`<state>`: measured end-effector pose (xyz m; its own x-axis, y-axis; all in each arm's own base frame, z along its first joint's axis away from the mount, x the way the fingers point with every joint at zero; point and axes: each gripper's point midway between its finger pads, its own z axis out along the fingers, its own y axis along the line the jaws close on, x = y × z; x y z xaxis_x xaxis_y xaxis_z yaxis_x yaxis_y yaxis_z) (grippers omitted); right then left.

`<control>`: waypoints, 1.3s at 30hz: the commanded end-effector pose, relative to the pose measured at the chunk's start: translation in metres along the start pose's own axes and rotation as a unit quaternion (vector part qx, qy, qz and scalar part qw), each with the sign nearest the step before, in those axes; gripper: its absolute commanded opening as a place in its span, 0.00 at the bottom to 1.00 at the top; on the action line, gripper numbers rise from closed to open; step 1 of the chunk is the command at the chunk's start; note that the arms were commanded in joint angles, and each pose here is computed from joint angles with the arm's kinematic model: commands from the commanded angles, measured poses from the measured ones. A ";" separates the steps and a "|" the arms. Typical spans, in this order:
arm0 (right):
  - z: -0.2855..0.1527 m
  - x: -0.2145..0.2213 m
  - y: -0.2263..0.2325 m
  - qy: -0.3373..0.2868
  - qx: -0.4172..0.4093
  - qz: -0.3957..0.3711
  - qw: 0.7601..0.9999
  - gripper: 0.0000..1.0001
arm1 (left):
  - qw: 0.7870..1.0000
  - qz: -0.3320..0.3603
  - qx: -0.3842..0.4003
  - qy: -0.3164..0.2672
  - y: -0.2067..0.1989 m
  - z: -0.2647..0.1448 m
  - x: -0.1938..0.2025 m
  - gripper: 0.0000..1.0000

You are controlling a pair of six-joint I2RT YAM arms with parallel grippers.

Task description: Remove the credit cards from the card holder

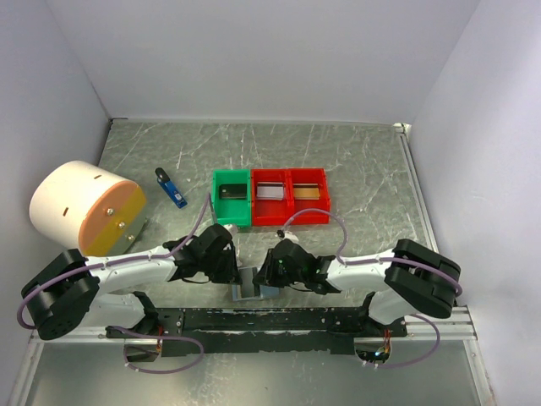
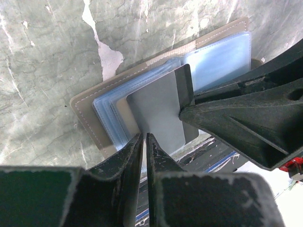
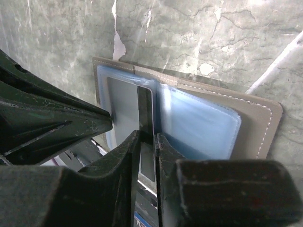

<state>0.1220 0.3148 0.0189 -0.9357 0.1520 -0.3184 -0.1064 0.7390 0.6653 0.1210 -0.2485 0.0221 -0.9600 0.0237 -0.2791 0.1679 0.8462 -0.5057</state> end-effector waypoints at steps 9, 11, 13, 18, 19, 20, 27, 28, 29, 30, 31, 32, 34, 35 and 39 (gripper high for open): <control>-0.010 -0.001 -0.027 -0.017 0.033 0.012 0.999 0.00 | 0.998 0.006 -0.060 0.009 0.026 -0.001 0.010 0.21; -0.014 -0.003 -0.029 -0.020 0.030 0.012 0.999 0.00 | 0.998 0.008 -0.062 0.008 0.026 -0.002 0.009 0.21; -0.017 -0.003 -0.031 -0.019 0.027 0.013 0.999 0.00 | 0.998 0.007 -0.064 0.007 0.027 -0.002 0.009 0.20; -0.018 -0.001 -0.031 -0.010 0.022 0.011 1.000 0.00 | 0.999 0.011 -0.049 -0.004 0.020 -0.003 0.004 0.23; -0.017 -0.001 -0.030 -0.009 0.020 0.011 1.000 0.00 | 0.999 0.013 -0.039 -0.008 0.015 -0.004 0.001 0.24; -0.016 0.000 -0.029 -0.006 0.018 0.011 1.000 0.00 | 0.999 0.016 -0.030 -0.014 0.009 -0.006 -0.003 0.25; -0.012 -0.004 -0.032 -0.009 0.044 0.009 0.999 0.00 | 0.997 0.053 0.016 -0.048 -0.031 -0.021 -0.026 0.34; -0.012 -0.005 -0.033 -0.009 0.047 0.005 0.999 0.00 | 0.997 0.058 0.022 -0.048 -0.035 -0.021 -0.027 0.34; -0.012 -0.005 -0.033 -0.008 0.050 0.002 0.999 0.00 | 0.997 0.061 0.028 -0.047 -0.037 -0.020 -0.026 0.34; -0.012 -0.005 -0.032 -0.008 0.049 0.000 0.999 0.00 | 0.997 0.063 0.031 -0.042 -0.038 -0.017 -0.024 0.34; -0.012 -0.006 -0.031 -0.009 0.047 0.000 0.999 0.00 | 0.997 0.062 0.033 -0.037 -0.037 -0.014 -0.022 0.34; -0.012 -0.005 -0.031 -0.008 0.045 0.001 0.999 0.00 | 0.997 0.062 0.032 -0.030 -0.036 -0.010 -0.018 0.34; -0.012 -0.005 -0.030 -0.009 0.041 0.004 0.999 0.00 | 0.998 0.059 0.024 -0.017 -0.031 -0.003 -0.010 0.32; -0.012 -0.005 -0.031 -0.010 0.040 0.005 0.999 0.00 | 0.998 0.057 0.016 -0.012 -0.027 0.000 -0.006 0.31; -0.014 -0.003 -0.031 -0.012 0.031 0.014 0.999 0.00 | 0.999 0.041 -0.029 -0.001 -0.007 0.008 0.005 0.27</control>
<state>0.1263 0.2969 0.0225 -0.9304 0.1869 -0.3153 -0.0776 0.7404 0.6676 0.1198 -0.2668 0.0323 -0.9374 0.1035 -0.3326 0.2614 0.8401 -0.4753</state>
